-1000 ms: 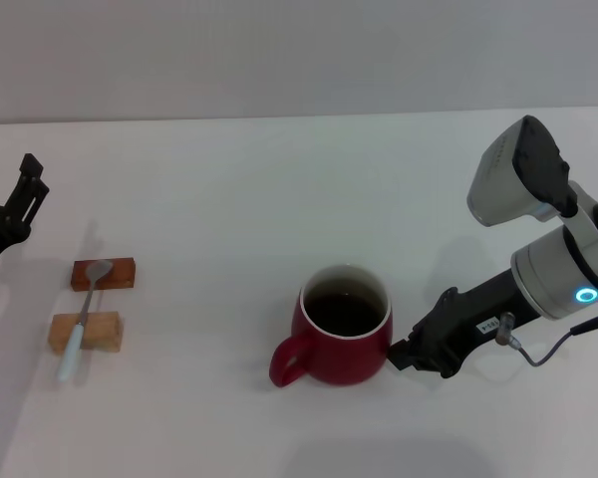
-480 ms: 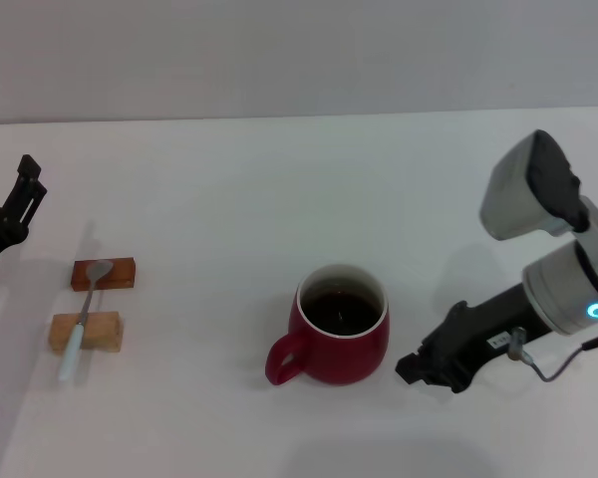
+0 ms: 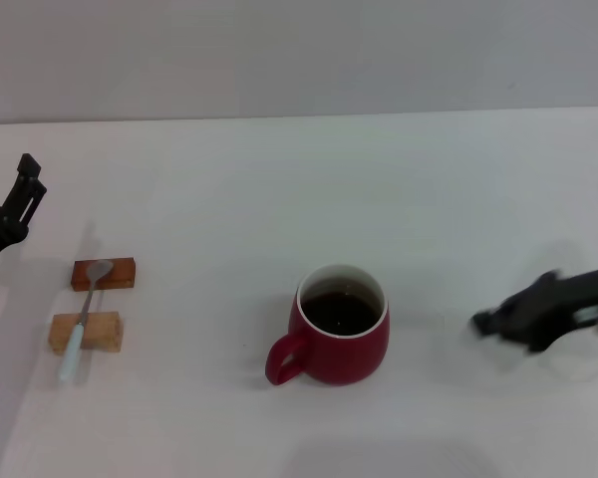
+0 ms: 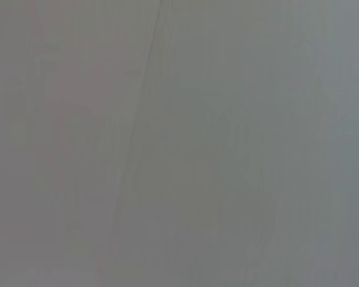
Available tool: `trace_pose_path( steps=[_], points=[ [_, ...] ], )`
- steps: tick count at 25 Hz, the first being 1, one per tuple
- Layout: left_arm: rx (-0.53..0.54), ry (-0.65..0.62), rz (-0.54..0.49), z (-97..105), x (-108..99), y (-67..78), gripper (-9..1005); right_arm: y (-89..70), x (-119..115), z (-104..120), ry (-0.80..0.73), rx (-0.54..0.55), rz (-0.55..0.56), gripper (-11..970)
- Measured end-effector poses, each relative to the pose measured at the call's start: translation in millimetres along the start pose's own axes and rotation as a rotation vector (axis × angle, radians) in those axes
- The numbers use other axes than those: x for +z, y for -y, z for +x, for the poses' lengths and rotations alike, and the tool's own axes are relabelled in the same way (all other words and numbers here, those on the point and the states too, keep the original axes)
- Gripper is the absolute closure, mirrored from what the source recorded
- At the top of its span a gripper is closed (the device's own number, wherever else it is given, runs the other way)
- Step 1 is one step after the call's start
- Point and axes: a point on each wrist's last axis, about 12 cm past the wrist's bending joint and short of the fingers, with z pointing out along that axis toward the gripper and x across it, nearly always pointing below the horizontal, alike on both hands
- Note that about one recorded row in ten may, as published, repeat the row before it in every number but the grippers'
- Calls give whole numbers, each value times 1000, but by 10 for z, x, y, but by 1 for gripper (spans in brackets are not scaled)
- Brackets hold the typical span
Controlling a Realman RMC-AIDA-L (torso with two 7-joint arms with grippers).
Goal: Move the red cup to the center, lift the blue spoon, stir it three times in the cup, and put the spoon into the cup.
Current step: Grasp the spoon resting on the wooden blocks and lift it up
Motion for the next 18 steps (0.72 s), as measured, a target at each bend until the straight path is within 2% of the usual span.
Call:
trace_pose_path(
  steps=[5, 6, 7, 18],
  points=[
    [2, 1, -2, -1, -14, -12, 136, 212, -396, 222, 170, 71, 187, 959],
    [2, 1, -2, -1, -14, -12, 136, 269, -501, 307, 247, 80, 240, 959],
    [1, 1, -3, 0, -22, -13, 136, 269, -501, 307, 247, 80, 240, 959],
    [-3, 1, -2, 6, -48, -9, 136, 339, -828, 696, 748, -18, 462, 961]
  ],
)
